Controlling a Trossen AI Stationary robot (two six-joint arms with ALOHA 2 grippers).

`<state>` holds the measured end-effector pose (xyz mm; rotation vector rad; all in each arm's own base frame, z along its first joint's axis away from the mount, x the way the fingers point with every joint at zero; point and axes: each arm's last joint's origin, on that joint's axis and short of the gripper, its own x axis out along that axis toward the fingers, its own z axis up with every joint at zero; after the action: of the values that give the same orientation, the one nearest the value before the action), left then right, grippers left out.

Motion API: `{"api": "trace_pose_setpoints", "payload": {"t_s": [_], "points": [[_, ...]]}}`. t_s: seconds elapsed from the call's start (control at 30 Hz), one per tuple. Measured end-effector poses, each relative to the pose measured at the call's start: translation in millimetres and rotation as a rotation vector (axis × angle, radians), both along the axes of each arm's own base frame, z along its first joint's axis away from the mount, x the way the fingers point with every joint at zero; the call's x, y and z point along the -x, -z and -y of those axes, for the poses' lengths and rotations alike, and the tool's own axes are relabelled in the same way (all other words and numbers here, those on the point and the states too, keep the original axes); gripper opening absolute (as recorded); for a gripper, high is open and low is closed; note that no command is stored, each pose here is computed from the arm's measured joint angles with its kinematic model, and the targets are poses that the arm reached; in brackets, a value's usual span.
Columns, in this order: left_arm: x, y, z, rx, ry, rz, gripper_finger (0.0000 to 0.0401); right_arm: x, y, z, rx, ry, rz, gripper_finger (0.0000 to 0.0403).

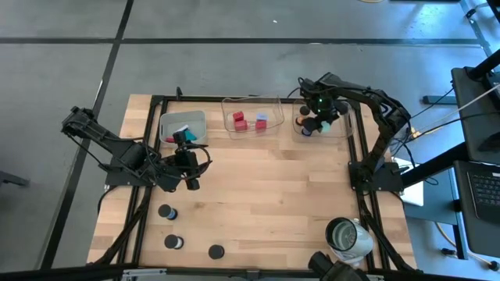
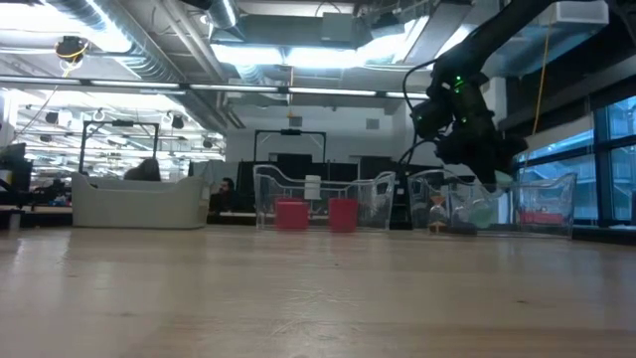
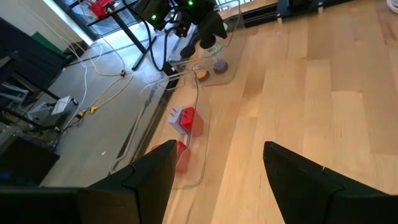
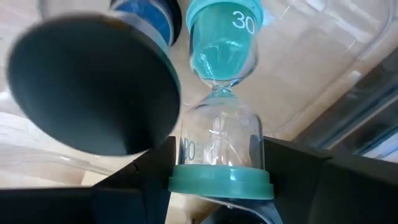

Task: Pick & Place Office items
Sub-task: Put the light blue hourglass into the right transparent bin, then put the red hourglass into the right transparent bin

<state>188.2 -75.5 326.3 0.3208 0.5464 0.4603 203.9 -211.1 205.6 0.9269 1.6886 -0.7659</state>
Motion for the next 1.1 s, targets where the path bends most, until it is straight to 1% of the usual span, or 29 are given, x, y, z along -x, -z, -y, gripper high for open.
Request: {"api": "trace_pose_setpoints", "payload": {"t_s": [0.13,0.3,0.47,0.87,0.97,1.1], "points": [[0,0,0,-0.001,0.001,-0.002,0.0236,-2,1,2,0.020,-0.001,0.016,0.0208],[0,0,0,-0.003,0.001,-0.007,0.0236,-2,1,4,0.059,-0.014,0.001,0.0218],[0,0,0,-0.003,0.001,-0.007,0.0236,-2,1,6,0.091,-0.038,-0.011,0.0217],[0,0,0,-0.003,0.001,-0.007,0.0236,-3,1,7,0.117,-0.047,0.004,0.0216],[0,0,0,-0.002,0.001,-0.006,0.0236,-3,-2,6,0.127,-0.046,0.014,0.0226],[0,0,0,-0.002,0.000,-0.005,0.0236,0,-14,3,0.154,-0.034,0.047,0.0246]]}}
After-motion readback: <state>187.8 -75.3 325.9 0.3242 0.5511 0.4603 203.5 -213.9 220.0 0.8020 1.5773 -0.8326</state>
